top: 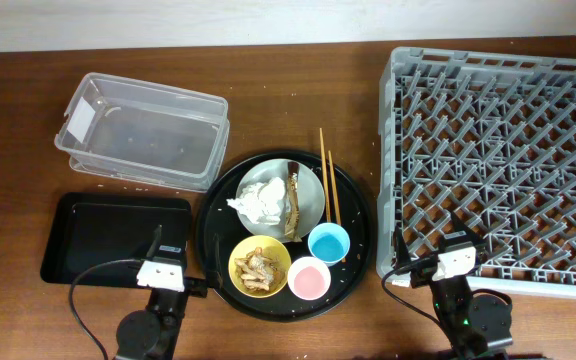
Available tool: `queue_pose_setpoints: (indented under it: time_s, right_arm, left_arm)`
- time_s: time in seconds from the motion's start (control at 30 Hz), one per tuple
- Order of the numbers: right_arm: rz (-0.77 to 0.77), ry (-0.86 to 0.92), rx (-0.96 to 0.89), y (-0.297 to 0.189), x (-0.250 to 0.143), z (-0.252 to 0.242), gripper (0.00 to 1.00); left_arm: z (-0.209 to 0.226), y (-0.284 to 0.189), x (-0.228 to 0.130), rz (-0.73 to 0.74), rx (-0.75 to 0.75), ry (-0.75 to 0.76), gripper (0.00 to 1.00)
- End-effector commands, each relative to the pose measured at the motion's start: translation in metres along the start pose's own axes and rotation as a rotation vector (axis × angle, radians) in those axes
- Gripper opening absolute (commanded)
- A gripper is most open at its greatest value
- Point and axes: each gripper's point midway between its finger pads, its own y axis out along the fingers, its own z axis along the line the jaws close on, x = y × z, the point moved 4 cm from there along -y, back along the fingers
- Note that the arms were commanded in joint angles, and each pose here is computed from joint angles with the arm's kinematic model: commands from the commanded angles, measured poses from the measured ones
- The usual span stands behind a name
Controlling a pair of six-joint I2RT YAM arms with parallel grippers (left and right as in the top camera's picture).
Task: Sort waste into correct bins and load items into the dishwasher rack
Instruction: 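Move both grippers toward the cups on the round tray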
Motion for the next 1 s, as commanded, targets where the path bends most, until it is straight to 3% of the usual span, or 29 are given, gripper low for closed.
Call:
queue_pose_setpoints:
  time_s: [0.0, 0.6, 0.73, 0.97]
  right_arm:
    - [-0.004, -0.003, -0.004, 0.0, -0.002, -0.001, 0.98]
    - [-0.006, -0.001, 0.014, 0.0, -0.002, 0.002, 0.98]
    - [-0.005, 0.167, 0.039, 0.0, -0.001, 0.005, 0.98]
    - [-0.013, 0.181, 0.125, -0.001, 0.001, 0.016, 0.98]
  left_arm:
    - [0.002, 0.0, -0.002, 0.004, 0.011, 0.012, 1.0]
    - [0.002, 0.0, -0.002, 0.005, 0.007, 0.011, 0.99]
    - [-0.012, 0.0, -0.004, 0.015, -0.096, 0.011, 0.99]
    - [-0.033, -0.004, -0.001, 0.001, -0.258, 0.011, 0.99]
